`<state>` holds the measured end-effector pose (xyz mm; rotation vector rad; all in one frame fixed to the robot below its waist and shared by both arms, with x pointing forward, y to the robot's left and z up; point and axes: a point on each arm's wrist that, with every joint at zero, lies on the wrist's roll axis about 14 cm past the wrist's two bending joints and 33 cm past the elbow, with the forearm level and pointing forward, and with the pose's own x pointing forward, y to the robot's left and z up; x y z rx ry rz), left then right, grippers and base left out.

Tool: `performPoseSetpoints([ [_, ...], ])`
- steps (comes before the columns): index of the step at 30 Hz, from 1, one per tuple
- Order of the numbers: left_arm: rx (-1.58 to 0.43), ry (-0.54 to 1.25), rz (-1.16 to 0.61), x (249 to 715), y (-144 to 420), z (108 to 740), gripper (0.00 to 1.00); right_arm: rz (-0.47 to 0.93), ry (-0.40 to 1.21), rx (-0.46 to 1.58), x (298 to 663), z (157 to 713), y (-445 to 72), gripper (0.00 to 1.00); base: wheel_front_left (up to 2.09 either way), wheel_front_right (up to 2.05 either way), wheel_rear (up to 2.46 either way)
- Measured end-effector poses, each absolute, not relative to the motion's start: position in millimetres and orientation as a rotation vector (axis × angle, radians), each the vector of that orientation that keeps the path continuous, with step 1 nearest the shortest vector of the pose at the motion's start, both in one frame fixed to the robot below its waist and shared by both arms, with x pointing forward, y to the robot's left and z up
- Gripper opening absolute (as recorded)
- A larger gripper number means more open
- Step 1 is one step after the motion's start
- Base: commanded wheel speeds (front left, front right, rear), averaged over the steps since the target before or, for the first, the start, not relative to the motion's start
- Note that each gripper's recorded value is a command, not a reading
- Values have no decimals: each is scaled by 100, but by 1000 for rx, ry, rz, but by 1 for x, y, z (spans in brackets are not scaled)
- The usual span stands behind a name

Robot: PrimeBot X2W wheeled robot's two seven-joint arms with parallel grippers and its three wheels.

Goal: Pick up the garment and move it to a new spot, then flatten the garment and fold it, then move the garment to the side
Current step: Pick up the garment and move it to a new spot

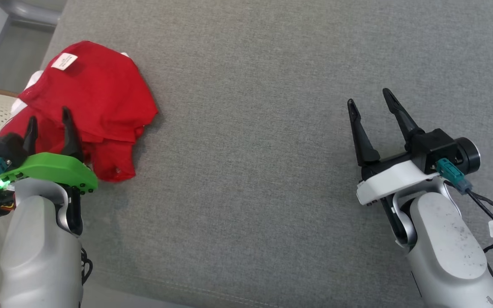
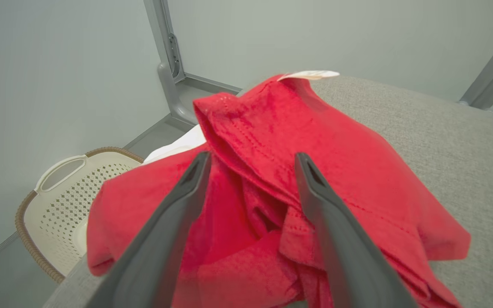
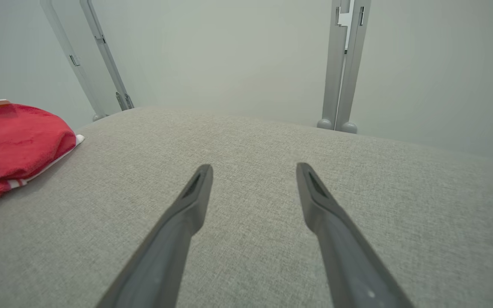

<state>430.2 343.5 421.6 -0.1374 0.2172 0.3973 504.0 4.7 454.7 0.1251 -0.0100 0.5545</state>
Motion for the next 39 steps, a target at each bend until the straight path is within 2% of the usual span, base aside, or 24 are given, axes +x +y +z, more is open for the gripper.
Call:
performPoseSetpoints([
  [6,-161,385,399,431,331,372,100,490,4,122,510,447,-20,100,0,0,0],
  [7,-164,409,396,431,329,366,91,476,3,127,511,447,-24,100,0,0,0],
  [9,-162,420,386,436,327,363,0,445,2,135,514,447,-34,100,0,0,0],
  [16,-157,402,349,448,317,367,0,399,-14,132,513,456,-51,100,0,0,0],
  [26,-114,240,202,478,279,418,0,354,-31,127,496,473,-69,100,0,0,0],
  [39,-86,108,-238,513,116,463,0,212,-47,143,466,490,-126,100,0,0,0],
])
